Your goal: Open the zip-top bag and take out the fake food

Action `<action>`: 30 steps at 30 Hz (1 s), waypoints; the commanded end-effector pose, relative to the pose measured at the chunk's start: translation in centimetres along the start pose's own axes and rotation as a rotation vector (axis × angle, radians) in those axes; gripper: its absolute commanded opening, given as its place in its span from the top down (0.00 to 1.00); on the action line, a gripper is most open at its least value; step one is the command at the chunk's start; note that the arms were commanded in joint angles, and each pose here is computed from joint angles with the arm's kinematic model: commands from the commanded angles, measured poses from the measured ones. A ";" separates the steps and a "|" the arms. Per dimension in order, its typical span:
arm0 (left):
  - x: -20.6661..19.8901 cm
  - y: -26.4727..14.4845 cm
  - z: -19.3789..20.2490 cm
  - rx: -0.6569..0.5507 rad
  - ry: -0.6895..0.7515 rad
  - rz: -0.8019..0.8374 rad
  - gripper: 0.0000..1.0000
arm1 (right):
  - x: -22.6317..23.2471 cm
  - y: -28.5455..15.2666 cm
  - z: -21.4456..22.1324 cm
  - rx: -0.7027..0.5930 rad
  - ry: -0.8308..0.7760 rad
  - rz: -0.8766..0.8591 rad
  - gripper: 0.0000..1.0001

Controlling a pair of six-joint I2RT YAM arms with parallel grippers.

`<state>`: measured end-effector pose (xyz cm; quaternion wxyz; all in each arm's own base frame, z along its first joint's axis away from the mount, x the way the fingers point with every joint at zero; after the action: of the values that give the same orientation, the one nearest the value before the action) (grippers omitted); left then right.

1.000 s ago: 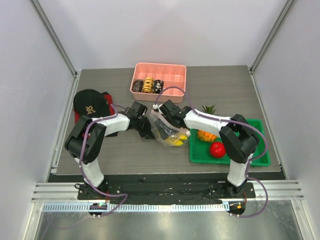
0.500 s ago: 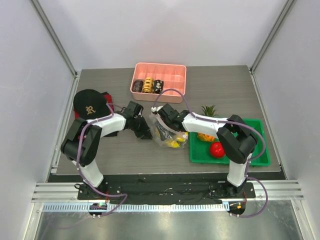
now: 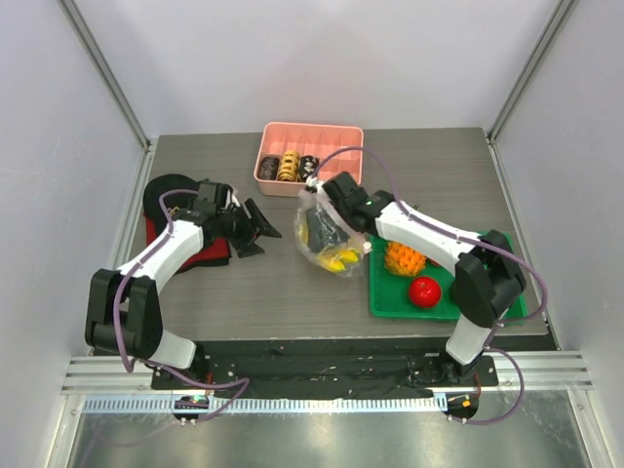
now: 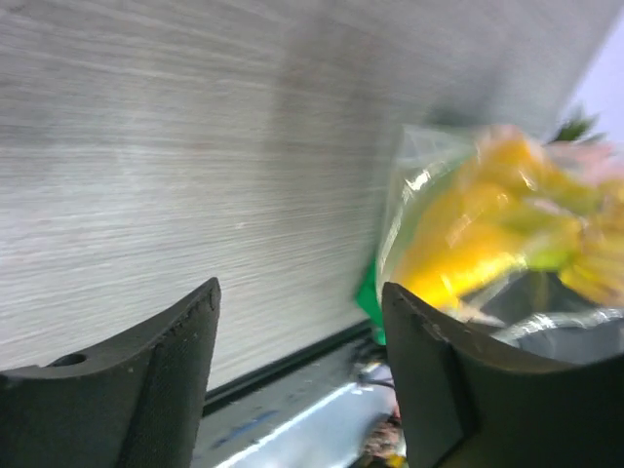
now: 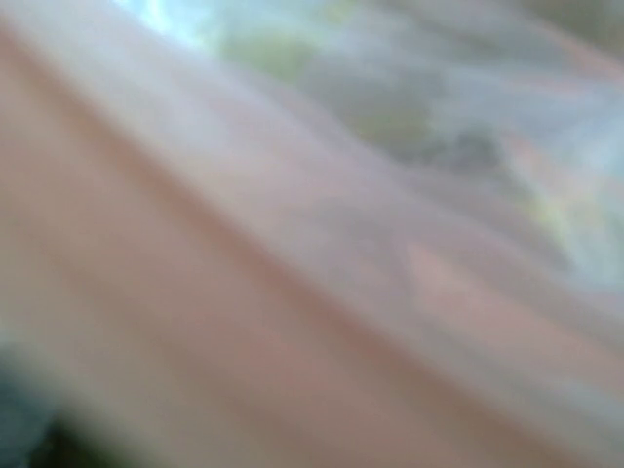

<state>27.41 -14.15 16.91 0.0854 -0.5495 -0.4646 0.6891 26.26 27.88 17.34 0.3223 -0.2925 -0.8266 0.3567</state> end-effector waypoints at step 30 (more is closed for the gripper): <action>-7.6 -0.8 -1.2 0.107 -0.254 0.603 0.55 | 2.5 -7.1 -5.3 -0.251 0.287 -0.607 0.98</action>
<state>31.32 -17.29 21.54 -0.1446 -0.5437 -0.2799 0.7779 26.89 27.57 23.33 0.5106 -0.1439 -0.8354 0.1439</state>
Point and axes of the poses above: each gripper's point midway between its finger pads, its own y axis out along the fingers, its own x axis along the line the jaws close on, z = x × y, the point moved 7 cm from there along -y, back along the fingers, and after that the axes turned 6 degrees about -y, right-handed, at the moved point
